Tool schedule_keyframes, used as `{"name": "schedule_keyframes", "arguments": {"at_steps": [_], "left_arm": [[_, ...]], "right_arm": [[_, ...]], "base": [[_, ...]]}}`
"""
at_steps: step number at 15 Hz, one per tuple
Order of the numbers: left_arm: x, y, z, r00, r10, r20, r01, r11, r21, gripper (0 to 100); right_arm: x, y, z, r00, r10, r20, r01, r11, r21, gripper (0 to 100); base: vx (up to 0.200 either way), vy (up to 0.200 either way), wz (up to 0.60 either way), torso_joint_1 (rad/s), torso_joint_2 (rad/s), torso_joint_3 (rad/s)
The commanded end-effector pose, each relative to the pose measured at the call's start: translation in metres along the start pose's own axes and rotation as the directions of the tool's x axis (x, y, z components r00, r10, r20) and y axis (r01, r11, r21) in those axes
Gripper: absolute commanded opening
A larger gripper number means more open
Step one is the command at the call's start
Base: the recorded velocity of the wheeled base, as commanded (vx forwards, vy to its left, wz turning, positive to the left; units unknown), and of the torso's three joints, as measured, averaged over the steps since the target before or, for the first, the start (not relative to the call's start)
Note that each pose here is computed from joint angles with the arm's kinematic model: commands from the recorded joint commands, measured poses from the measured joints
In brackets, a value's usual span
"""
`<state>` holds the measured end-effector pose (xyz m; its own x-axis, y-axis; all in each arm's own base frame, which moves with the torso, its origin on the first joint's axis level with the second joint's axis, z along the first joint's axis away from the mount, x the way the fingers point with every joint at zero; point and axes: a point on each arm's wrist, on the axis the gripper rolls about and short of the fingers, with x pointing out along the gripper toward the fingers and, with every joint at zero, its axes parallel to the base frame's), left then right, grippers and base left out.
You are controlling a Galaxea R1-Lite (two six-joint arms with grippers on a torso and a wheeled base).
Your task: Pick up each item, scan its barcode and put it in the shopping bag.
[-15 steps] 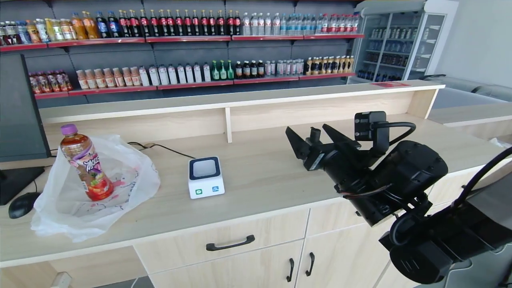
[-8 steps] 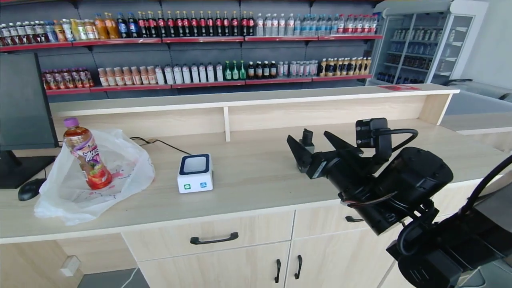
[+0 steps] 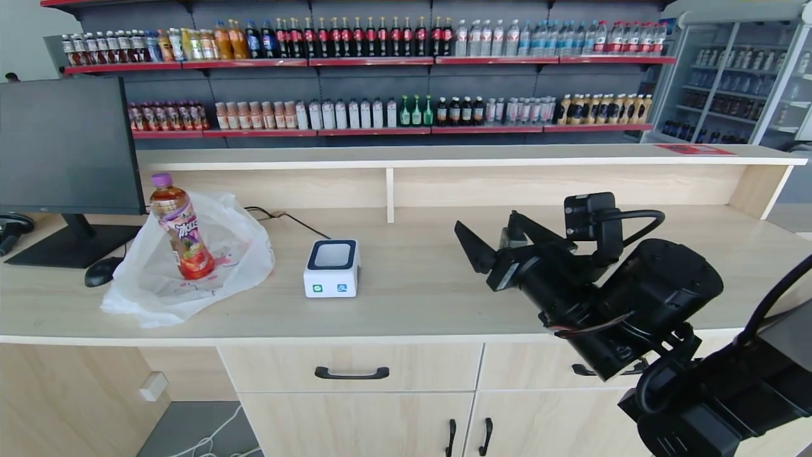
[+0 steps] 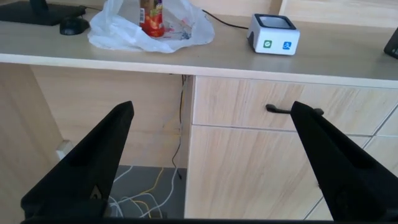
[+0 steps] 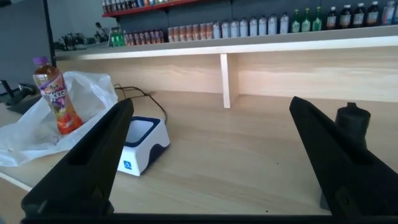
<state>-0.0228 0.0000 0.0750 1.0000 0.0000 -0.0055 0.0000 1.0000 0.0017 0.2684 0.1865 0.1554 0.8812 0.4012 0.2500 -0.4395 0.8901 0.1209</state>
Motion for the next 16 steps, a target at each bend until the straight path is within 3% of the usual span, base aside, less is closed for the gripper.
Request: {"name": "schedule_keyframes", "arguments": {"at_steps": [1, 6, 13, 16], "left_arm": [[0.000, 0.000, 0.000, 1.000, 0.002, 0.001, -0.002, 1.000, 0.000, 100], [0.000, 0.000, 0.000, 1.000, 0.002, 0.001, -0.002, 1.000, 0.001, 100], [0.000, 0.000, 0.000, 1.000, 0.002, 0.001, -0.002, 1.000, 0.000, 100], [0.000, 0.000, 0.000, 1.000, 0.002, 0.004, -0.002, 1.000, 0.000, 100]], "right_arm": [[-0.002, -0.002, -0.006, 1.000, -0.007, -0.021, 0.007, 1.000, -0.005, 100], [-0.016, -0.025, -0.022, 0.991, -0.074, -0.116, 0.069, 0.997, -0.039, 100], [-0.033, -0.038, -0.034, 0.974, -0.115, -0.197, 0.104, 0.992, -0.064, 100], [-0.039, -0.053, -0.035, 0.962, -0.168, -0.215, 0.154, 0.985, -0.081, 100]], "base": [[0.000, 0.000, 0.00, 0.000, 0.00, 0.000], [0.000, 0.000, 0.00, 0.000, 0.00, 0.000], [0.200, 0.000, 0.00, 0.002, 0.00, 0.002], [0.000, 0.000, 0.00, 0.000, 0.00, 0.000]]}}
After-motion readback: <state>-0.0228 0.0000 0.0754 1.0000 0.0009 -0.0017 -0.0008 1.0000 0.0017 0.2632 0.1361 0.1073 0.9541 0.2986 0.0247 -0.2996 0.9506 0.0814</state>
